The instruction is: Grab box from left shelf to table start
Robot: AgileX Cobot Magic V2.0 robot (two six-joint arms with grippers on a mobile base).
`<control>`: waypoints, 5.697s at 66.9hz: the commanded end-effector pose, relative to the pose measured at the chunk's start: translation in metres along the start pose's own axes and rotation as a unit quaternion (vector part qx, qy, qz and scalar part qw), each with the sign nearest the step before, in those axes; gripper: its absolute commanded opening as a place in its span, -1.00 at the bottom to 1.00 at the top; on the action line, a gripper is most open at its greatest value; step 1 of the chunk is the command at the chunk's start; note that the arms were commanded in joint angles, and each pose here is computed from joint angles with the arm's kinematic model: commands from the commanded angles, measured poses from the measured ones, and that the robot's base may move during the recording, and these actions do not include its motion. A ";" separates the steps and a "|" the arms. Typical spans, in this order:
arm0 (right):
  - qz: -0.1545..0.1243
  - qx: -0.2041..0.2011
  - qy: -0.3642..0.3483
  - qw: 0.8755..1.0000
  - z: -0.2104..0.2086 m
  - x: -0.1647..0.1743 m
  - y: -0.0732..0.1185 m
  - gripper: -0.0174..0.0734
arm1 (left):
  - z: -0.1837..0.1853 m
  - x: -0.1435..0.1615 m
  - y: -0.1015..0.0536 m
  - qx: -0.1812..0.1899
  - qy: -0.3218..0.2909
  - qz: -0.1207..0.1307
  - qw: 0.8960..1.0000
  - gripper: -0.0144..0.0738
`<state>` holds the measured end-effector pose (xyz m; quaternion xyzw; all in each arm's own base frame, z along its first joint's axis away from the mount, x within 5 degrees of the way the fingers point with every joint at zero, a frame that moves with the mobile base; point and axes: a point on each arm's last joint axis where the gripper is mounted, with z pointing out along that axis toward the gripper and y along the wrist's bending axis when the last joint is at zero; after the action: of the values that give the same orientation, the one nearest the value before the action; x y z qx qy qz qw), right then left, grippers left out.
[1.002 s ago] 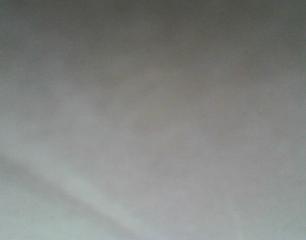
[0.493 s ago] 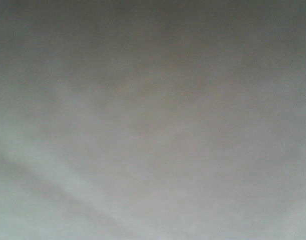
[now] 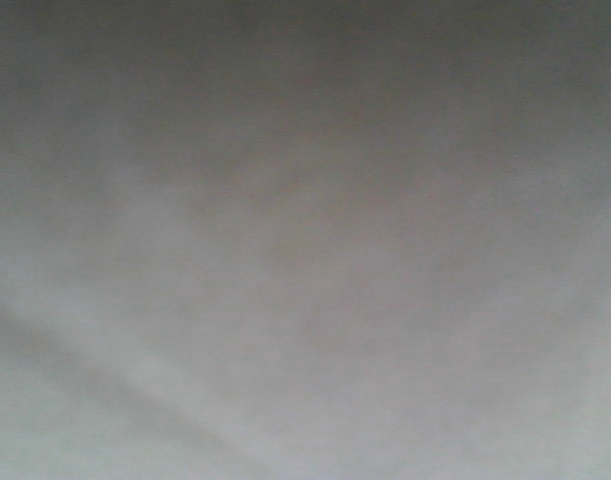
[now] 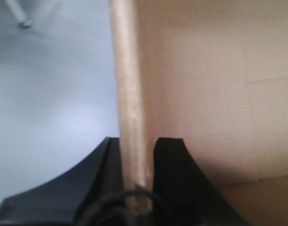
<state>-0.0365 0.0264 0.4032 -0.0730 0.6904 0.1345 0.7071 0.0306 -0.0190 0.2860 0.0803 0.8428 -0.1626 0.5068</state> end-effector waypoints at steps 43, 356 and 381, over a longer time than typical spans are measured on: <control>-0.011 0.022 -0.065 0.998 -0.002 -0.018 -0.003 -0.48 | 0.000 -0.006 0.003 -0.022 -0.007 0.042 0.999 -0.88; 0.046 0.054 0.446 0.892 0.316 0.011 -0.107 -0.48 | 0.205 -0.214 -0.006 -0.071 0.164 0.012 0.984 -0.88; 0.045 0.056 0.462 0.884 0.321 0.019 -0.110 -0.15 | 0.226 -0.208 -0.007 -0.053 0.171 -0.010 0.984 -0.44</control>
<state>0.3086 0.0093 0.3640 -0.0524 0.9642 0.0486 0.2555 0.3117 -0.0897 0.3413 0.0887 0.9593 -0.0467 0.2641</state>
